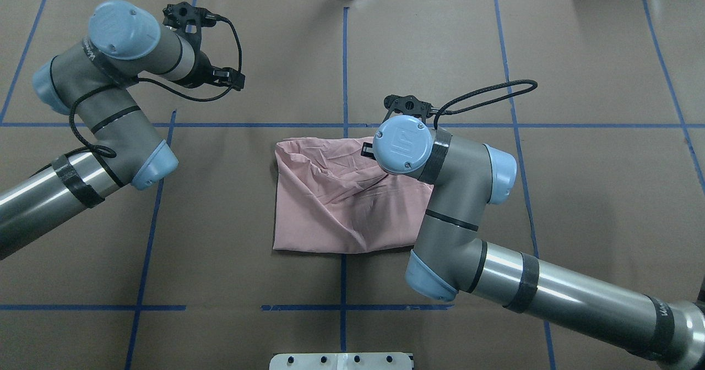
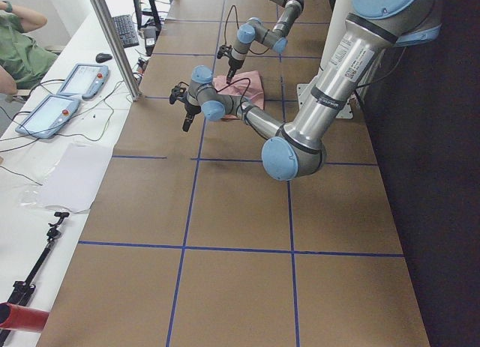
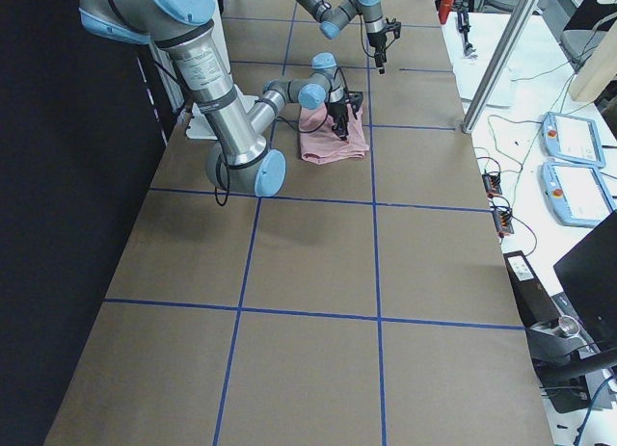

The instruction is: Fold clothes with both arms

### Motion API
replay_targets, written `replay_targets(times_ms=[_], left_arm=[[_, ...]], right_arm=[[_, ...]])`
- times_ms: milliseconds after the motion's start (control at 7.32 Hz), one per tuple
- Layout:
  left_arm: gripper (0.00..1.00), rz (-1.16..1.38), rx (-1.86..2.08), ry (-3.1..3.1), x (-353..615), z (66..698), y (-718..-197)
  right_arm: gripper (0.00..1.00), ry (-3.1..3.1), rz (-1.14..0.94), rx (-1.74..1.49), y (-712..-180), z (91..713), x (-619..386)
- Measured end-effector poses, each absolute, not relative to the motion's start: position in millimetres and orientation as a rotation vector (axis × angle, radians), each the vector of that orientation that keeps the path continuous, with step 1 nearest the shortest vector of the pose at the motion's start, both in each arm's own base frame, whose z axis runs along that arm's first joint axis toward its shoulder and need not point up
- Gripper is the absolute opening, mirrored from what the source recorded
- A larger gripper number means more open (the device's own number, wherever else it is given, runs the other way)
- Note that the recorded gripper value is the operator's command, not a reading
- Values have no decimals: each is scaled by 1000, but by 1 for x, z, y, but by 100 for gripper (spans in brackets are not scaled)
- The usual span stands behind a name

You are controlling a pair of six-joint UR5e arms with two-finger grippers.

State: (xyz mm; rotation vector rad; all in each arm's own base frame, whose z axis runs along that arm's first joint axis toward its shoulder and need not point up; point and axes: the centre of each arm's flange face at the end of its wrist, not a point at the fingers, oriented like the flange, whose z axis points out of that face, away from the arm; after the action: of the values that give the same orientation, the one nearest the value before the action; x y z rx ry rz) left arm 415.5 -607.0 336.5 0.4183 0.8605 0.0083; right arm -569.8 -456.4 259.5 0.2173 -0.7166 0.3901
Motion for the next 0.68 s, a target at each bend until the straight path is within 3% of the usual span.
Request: replay_targets(times_ms=[273,410,546,683], left_arm=[[100,8,420,863,415,335,-607],[100,8,422,865,415,333,-606],[100,9,423,865,414,333,-606],[100,10,424,865,414,333,-606]], right_arm=[[30,-700,398,218,-465,267,-567],[7,-694,400,215,-466,269,-568],[0,-692,402,212,-466,270,-570],[0,-693,404,211,-465,269,-571]])
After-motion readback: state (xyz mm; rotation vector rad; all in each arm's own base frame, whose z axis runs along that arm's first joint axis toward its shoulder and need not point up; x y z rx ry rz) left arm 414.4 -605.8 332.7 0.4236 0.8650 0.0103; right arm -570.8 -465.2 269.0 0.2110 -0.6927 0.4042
